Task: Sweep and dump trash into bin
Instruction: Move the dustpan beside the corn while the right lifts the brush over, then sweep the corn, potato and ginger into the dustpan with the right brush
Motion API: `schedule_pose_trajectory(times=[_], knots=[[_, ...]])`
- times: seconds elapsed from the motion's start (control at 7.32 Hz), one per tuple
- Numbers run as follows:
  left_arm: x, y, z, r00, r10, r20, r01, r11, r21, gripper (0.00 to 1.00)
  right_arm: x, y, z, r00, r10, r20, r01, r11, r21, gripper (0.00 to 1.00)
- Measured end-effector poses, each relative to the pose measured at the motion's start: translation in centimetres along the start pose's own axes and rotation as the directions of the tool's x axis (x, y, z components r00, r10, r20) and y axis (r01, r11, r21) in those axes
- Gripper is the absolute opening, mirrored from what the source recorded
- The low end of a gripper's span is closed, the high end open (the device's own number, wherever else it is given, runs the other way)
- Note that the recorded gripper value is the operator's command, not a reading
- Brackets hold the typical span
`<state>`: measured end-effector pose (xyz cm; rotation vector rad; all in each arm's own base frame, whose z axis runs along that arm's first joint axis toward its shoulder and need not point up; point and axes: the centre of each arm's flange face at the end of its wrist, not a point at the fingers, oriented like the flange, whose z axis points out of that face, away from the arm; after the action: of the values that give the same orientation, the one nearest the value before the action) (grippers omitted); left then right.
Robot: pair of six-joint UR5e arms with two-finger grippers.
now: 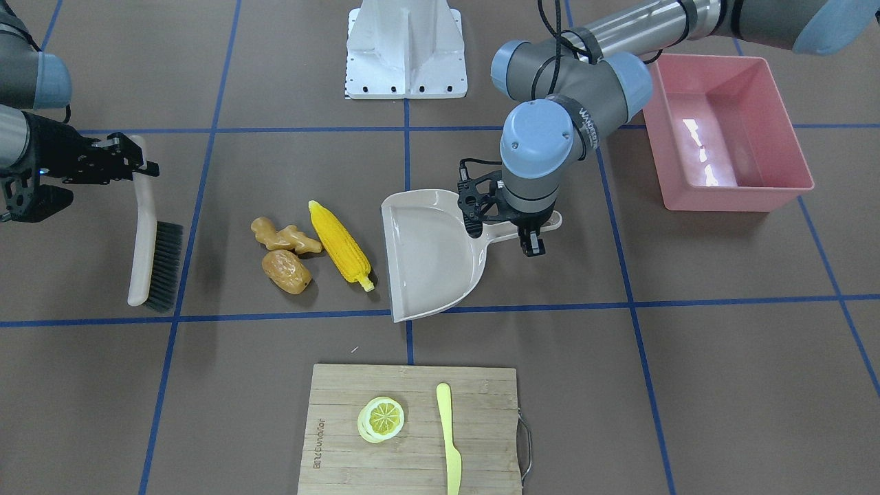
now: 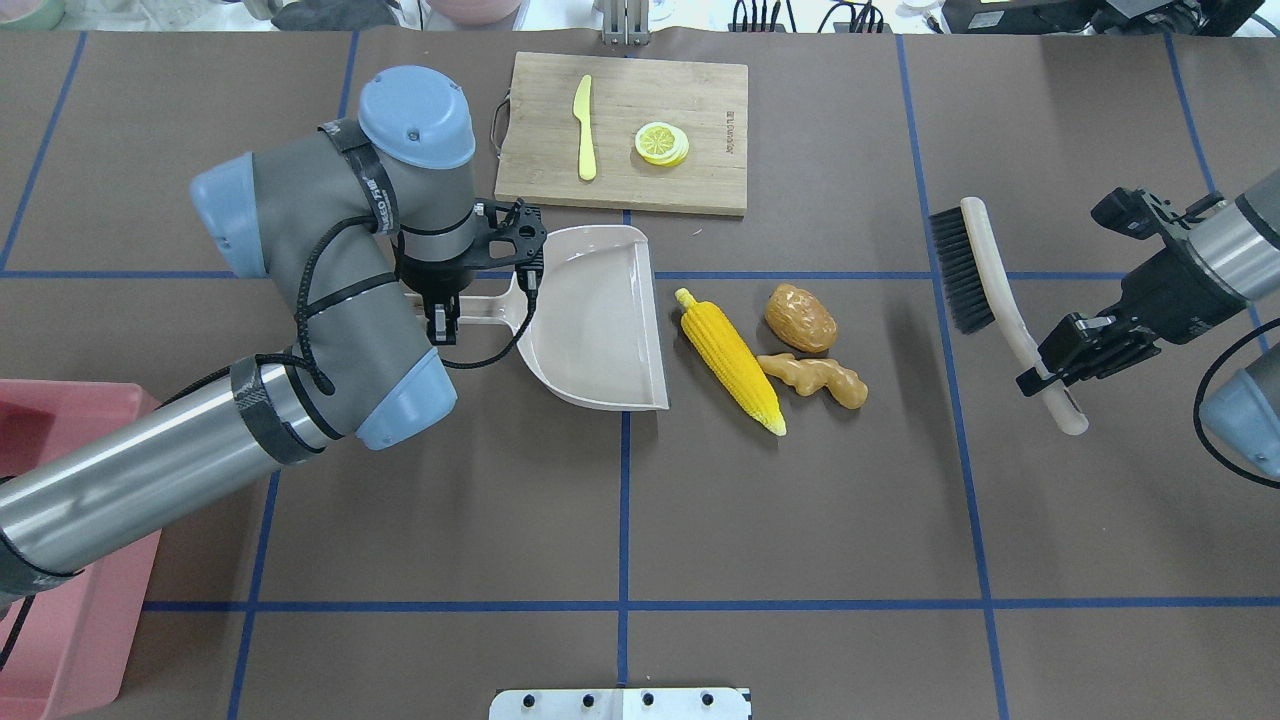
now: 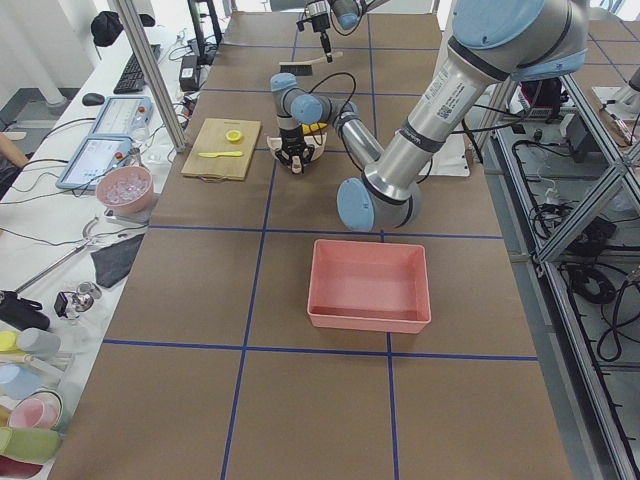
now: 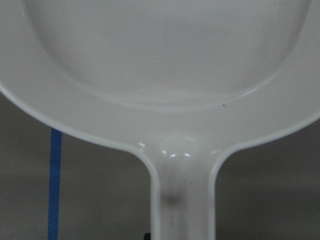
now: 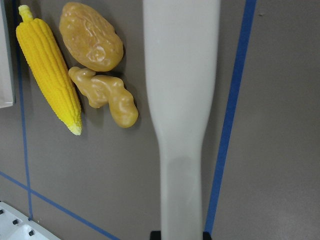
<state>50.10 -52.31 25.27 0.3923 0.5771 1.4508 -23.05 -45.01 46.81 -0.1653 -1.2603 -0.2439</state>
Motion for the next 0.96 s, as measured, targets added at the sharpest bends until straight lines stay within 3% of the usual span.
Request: schedule_pose_trajectory(times=[0.55,0.96], knots=[[1.0,-1.5,2.2,1.0,0.0,-0.015,0.0,0.999,-0.032,0.0,-6.1,0.7,9.1,0.999,0.029,0.028,-0.029,1.0,0.006,0.0],[0.7,-2.4,2.3,1.0,-0.001,-0.018,0.001,0.999,-0.036,0.0,-5.8,1.0,11.0,0.999,0.025,0.036,-0.025,1.0,0.0,0.0]])
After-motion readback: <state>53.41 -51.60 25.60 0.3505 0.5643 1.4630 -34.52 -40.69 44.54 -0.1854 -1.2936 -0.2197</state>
